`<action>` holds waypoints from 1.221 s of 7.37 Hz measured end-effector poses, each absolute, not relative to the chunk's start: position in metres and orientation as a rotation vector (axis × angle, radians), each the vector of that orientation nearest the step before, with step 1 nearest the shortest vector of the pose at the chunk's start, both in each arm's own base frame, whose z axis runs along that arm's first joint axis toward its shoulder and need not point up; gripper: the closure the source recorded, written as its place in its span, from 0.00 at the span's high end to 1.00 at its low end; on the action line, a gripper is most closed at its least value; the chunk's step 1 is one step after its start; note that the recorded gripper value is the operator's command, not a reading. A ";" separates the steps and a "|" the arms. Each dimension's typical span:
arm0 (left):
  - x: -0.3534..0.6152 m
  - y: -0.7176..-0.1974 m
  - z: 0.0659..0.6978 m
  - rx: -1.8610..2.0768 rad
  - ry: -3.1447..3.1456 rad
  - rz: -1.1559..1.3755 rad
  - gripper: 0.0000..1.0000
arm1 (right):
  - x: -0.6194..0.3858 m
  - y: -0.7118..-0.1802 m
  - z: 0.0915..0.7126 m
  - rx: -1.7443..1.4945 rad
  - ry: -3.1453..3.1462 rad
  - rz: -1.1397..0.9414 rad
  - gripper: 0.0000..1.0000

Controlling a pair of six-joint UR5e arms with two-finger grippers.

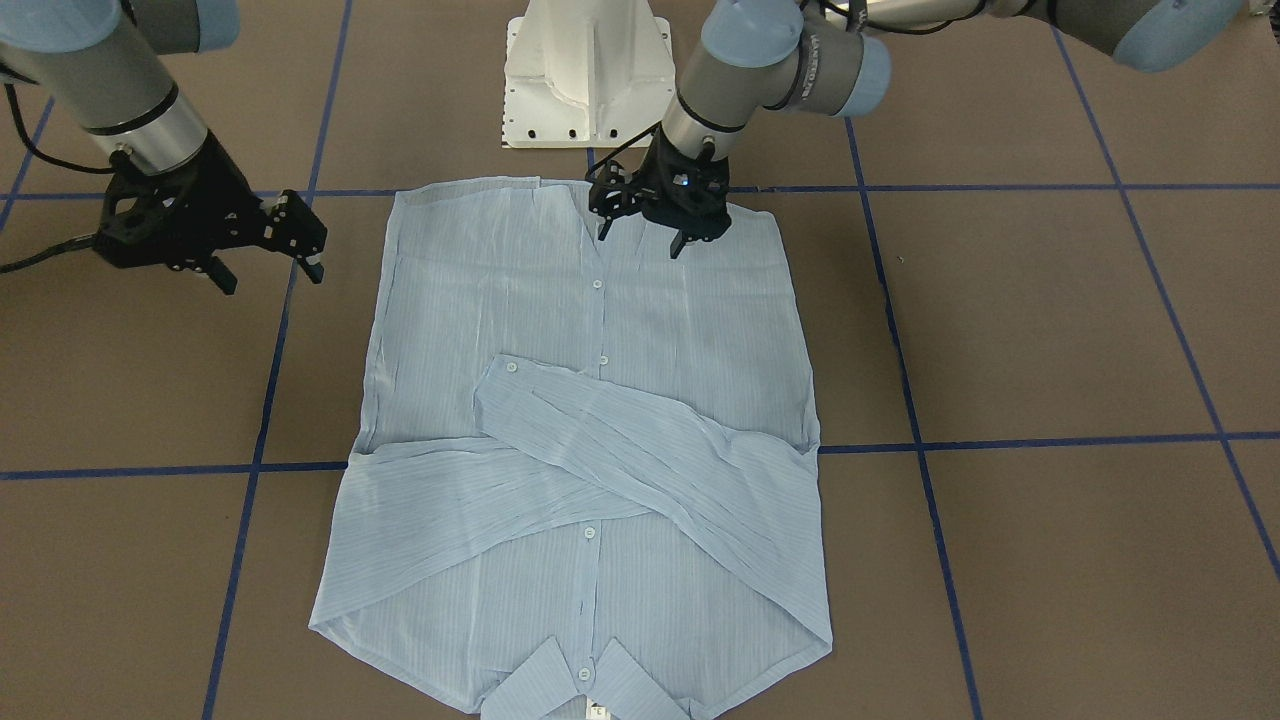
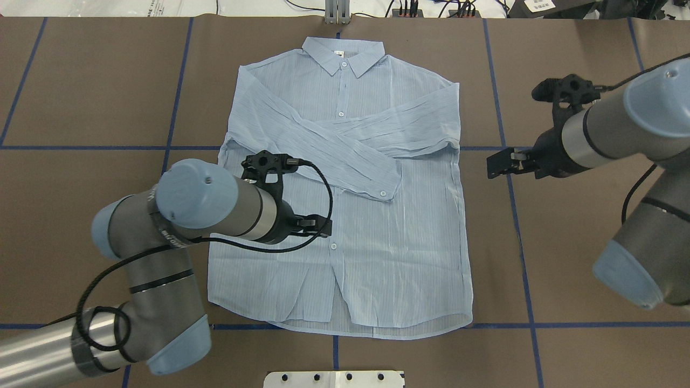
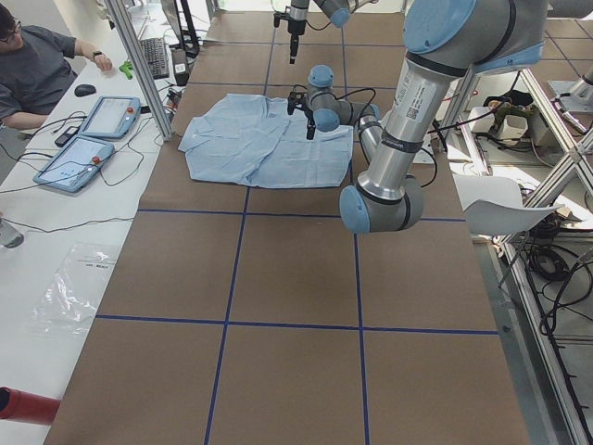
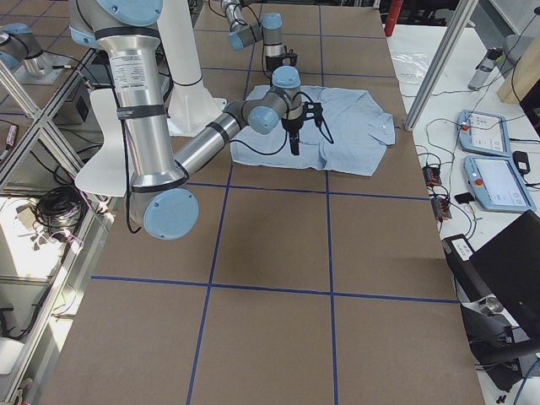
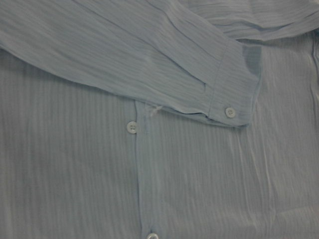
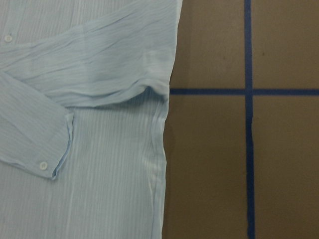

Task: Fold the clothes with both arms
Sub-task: 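Move the left gripper and right gripper to the hem corners nearest the robot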

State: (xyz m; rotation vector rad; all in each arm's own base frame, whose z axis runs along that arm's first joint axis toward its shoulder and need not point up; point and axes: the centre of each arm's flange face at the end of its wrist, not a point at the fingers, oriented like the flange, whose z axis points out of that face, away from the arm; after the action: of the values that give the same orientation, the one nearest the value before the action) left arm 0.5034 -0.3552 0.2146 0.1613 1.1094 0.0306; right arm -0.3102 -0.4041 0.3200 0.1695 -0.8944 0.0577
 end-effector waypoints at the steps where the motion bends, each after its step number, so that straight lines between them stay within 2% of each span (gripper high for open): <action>1: 0.480 -0.343 0.236 0.152 1.088 0.026 1.00 | -0.332 -0.361 0.310 0.157 -0.901 0.080 1.00; 4: 0.467 -0.308 0.293 0.108 0.994 -0.021 0.99 | -0.390 -0.265 0.301 0.162 -0.893 0.114 1.00; 5: 0.474 -0.297 0.307 0.091 0.937 -0.035 0.93 | -0.398 -0.252 0.302 0.168 -0.889 0.112 1.00; 6: 0.480 -0.290 0.316 0.074 0.883 -0.040 0.90 | -0.401 -0.247 0.302 0.170 -0.886 0.110 1.00; 9: 0.484 -0.288 0.325 0.079 0.833 -0.050 0.89 | -0.404 -0.244 0.304 0.172 -0.883 0.109 1.00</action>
State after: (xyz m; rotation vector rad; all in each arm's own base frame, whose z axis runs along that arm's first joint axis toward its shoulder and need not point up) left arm 0.4839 -0.2882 0.3254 0.0789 0.8326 -0.0500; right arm -0.4037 -0.2441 0.3035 0.1718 -0.8833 0.1093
